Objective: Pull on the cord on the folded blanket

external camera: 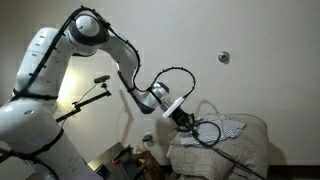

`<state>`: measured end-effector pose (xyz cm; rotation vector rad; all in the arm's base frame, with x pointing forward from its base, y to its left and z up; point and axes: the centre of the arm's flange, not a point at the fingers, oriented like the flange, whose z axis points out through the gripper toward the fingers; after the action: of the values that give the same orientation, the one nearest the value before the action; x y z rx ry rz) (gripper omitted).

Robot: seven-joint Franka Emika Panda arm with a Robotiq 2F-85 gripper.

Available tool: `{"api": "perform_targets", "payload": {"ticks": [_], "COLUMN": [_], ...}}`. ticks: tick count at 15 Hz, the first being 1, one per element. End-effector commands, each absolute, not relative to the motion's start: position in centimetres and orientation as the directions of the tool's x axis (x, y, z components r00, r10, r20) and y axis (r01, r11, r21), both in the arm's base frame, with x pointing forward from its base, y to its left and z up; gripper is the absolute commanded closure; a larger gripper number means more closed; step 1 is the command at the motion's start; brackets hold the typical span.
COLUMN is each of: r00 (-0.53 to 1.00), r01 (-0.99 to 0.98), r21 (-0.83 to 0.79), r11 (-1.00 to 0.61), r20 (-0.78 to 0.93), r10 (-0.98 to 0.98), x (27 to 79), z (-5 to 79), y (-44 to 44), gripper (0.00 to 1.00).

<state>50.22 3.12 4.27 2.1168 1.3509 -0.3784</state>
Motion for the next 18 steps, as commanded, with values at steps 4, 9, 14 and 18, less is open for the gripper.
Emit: {"api": "perform_targets", "payload": {"ticks": [4,9,14,18], "r00": [0.435,0.328,0.306,0.299], "r01": [0.888,0.931,0.936,0.938], "r21": [0.363,0.306,0.304,0.300], "r11": [-0.282,-0.200,-0.177,-0.173], "r20": [-0.467,-0.460,-0.451,-0.451], "r10": [0.770,0.825,0.838,0.841], "x": [49.8,49.2,48.0,47.7], "z": [6.0,6.4,7.1,7.6], "y": [4.4,8.1,9.2,9.0], "gripper": [0.94,0.93,0.94,0.94]}}
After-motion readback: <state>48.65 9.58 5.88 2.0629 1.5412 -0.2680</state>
